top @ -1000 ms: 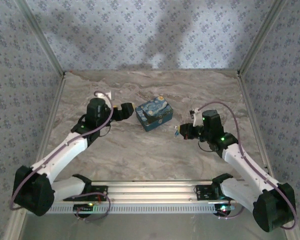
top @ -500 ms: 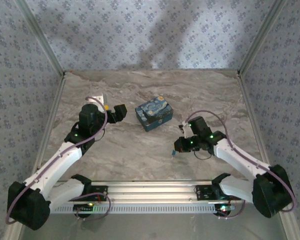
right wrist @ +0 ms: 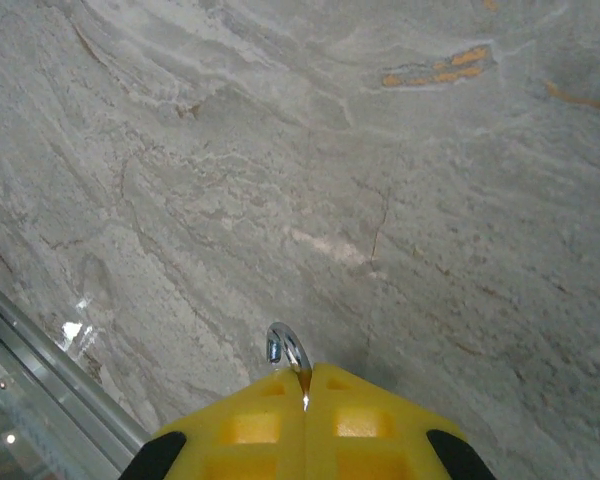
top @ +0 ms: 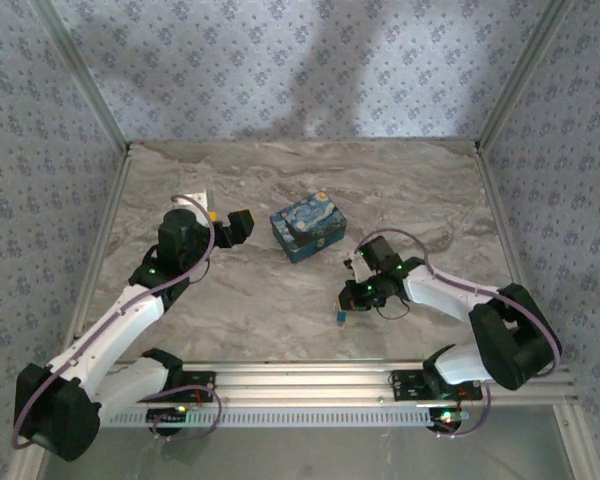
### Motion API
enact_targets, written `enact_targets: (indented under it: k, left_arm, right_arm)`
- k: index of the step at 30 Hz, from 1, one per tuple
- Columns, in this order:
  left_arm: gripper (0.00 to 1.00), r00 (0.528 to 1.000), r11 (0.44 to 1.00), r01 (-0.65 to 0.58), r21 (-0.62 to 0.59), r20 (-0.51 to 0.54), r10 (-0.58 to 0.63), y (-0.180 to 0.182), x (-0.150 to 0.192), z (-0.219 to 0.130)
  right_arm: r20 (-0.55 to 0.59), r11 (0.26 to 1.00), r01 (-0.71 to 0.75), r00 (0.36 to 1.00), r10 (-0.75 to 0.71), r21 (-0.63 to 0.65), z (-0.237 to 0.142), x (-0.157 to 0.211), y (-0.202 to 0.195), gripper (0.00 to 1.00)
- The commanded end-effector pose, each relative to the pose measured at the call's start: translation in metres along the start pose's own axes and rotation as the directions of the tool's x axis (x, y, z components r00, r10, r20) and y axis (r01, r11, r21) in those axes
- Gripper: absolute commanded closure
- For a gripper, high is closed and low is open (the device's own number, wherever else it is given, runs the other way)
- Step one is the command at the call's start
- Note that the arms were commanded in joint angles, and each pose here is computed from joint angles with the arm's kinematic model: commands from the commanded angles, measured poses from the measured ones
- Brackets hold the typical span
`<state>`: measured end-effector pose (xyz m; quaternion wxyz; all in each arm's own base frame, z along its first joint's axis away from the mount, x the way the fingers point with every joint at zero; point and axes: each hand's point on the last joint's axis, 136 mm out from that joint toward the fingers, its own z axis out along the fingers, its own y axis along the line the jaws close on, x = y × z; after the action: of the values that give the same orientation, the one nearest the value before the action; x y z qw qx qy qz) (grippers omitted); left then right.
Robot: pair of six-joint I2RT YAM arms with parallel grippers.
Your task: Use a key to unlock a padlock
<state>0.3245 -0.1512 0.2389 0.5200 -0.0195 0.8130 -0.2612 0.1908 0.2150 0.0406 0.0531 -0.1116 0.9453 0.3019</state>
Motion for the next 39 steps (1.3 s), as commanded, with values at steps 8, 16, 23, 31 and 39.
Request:
enact_targets:
  k: [8, 16, 23, 31, 39]
  left_arm:
    - [0.02, 1.000, 1.000, -0.003, -0.008, 0.027, 0.004, 0.003, -0.007, -0.003]
    - [0.02, 1.000, 1.000, -0.007, -0.008, 0.024, 0.007, 0.002, -0.007, -0.004]
    - [0.02, 1.000, 1.000, -0.009, -0.008, 0.022, 0.010, 0.002, -0.007, -0.005]
    - [0.02, 0.999, 1.000, -0.020, -0.011, 0.036, 0.020, 0.002, -0.012, -0.009]
    - [0.02, 0.995, 0.998, -0.046, -0.045, 0.086, 0.050, 0.004, -0.029, -0.017]
  right_arm:
    - [-0.021, 1.000, -0.003, 1.000, 0.003, -0.015, 0.015, -0.003, -0.002, 0.97]
    - [-0.018, 1.000, -0.019, 1.000, 0.019, 0.002, 0.019, 0.000, -0.009, 0.90]
    - [0.009, 1.000, -0.014, 1.000, 0.014, 0.018, 0.014, -0.005, -0.010, 0.79]
    - [0.141, 0.998, 0.007, 0.990, -0.015, 0.056, -0.020, -0.028, -0.008, 0.70]
    - [0.386, 0.991, 0.026, 0.920, -0.075, 0.130, -0.085, -0.068, -0.013, 0.63]
